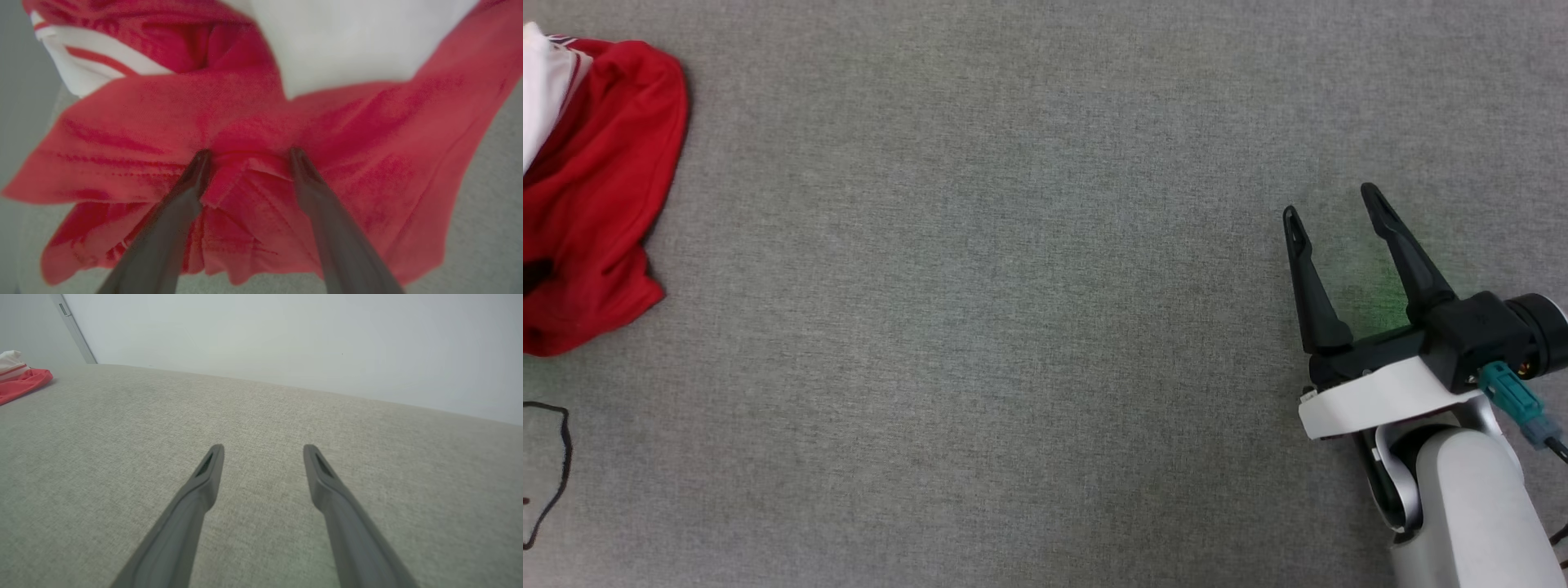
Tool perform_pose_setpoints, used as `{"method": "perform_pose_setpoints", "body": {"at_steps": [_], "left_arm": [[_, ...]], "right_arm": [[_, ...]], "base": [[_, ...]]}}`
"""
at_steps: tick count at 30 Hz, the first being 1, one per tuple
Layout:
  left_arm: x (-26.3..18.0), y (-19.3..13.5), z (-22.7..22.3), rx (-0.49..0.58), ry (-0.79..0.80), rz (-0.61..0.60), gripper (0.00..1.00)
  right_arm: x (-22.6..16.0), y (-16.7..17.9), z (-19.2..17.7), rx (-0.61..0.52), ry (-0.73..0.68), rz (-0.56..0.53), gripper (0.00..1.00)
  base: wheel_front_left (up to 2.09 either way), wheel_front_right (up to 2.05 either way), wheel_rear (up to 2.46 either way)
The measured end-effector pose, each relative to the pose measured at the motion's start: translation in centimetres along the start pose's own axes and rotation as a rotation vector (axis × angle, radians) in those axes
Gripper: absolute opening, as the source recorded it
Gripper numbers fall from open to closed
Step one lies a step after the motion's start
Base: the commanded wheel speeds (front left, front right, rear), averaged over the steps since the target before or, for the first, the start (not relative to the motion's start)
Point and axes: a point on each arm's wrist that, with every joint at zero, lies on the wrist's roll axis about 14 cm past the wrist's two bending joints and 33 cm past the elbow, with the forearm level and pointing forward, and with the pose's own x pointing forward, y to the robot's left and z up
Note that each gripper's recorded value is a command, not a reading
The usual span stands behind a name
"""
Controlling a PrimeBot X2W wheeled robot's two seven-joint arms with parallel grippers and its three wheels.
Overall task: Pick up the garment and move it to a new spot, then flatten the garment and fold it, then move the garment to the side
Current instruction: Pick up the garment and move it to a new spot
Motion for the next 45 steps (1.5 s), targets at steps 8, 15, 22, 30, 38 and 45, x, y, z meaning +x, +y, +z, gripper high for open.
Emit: {"method": "perform_pose_setpoints", "body": {"at_steps": [8,15,22,30,38,45], "left_arm": [[0.8,0.1,-2.0,-0.095,0.062,-0.015,0.29],[0.7,0.4,-1.8,-0.094,0.026,-0.005,0.00],[-1.3,0.8,2.1,-0.026,-0.184,0.024,0.00],[-7.4,0.4,10.0,0.045,-0.587,0.054,0.00],[-16.1,-2.1,15.8,0.153,-0.999,0.012,0.00],[-21.6,-6.5,17.8,0.218,-1.186,-0.091,0.00]], "right_arm": [[0.2,-0.1,-0.2,0.003,0.002,0.000,1.00],[0.5,0.3,0.1,0.003,-0.006,0.010,1.00],[0.2,0.6,1.2,0.005,-0.024,0.014,1.00],[-1.0,0.6,3.9,0.016,-0.081,0.001,1.00],[-3.4,0.5,6.2,0.025,-0.123,-0.021,1.00],[-6.2,-0.2,8.3,0.031,-0.166,-0.061,1.00]], "base": [[0.00,0.00,0.00],[0.00,0.00,0.00],[0.00,0.00,0.00],[0.00,0.00,0.00],[0.00,0.00,0.00],[0.00,0.00,0.00]]}}
